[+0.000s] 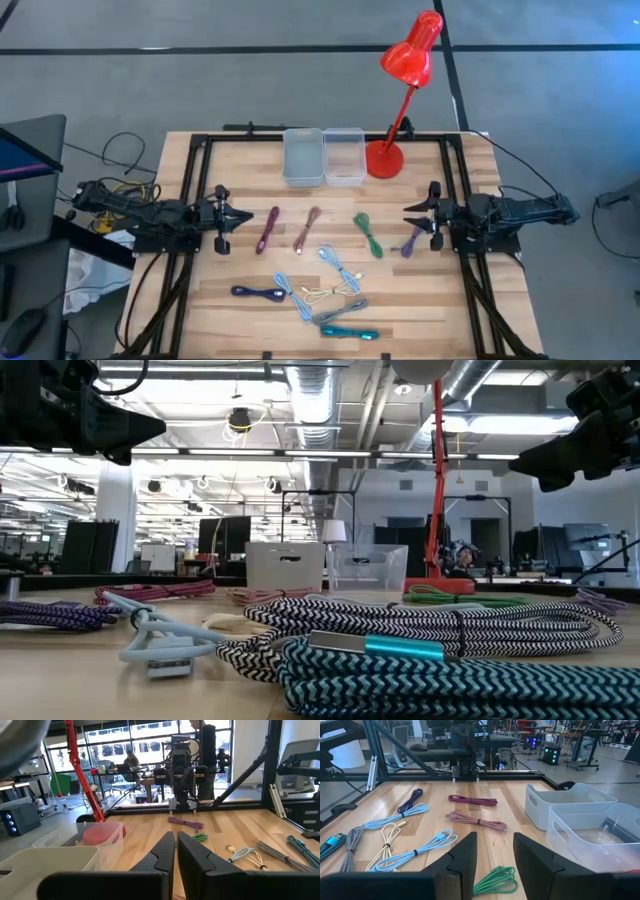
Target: Pick & Place USB Port
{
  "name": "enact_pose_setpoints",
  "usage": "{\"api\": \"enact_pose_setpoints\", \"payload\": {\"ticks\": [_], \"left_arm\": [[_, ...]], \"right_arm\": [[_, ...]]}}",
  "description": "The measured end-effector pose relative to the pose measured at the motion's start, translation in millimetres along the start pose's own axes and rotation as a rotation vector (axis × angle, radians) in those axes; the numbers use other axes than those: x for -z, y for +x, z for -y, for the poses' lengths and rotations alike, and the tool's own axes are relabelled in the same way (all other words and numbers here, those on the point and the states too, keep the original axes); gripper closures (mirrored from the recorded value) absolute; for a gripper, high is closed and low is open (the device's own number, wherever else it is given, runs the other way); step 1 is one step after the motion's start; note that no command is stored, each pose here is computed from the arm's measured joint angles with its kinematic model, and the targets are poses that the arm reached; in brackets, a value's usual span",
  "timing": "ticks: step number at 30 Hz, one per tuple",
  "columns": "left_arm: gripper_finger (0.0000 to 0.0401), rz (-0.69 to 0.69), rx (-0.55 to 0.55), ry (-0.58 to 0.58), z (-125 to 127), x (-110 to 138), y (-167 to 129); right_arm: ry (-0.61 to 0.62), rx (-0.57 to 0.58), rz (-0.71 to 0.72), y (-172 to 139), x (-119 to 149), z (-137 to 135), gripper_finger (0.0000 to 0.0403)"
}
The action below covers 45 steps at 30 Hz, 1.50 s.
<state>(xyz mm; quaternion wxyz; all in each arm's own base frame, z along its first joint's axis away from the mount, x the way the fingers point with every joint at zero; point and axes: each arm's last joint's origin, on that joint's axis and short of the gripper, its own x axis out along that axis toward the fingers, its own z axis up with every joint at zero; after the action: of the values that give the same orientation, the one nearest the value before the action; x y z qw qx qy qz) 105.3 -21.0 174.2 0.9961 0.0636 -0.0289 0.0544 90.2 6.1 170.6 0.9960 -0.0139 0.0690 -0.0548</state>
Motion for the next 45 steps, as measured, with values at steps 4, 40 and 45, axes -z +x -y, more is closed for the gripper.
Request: {"api": "enact_pose_setpoints", "payload": {"ticks": [4,40,45], "left_arm": [[0.038,0.0,0.0,0.0,0.0,0.0,0.0],[0.038,0.057,-0.011,-0.036,-1.2,-5.8,-0.1],[0.038,0.088,-0.015,-0.046,-1.8,-9.0,-0.3]], "right_arm": [[0.0,0.0,0.0,0.0,0.0,0.0,0.0283],[0.007,0.003,0.025,0.4,-1.7,0.0,0.0283],[0.008,0.003,0.03,0.3,-2.1,0.0,0.0283]]}}
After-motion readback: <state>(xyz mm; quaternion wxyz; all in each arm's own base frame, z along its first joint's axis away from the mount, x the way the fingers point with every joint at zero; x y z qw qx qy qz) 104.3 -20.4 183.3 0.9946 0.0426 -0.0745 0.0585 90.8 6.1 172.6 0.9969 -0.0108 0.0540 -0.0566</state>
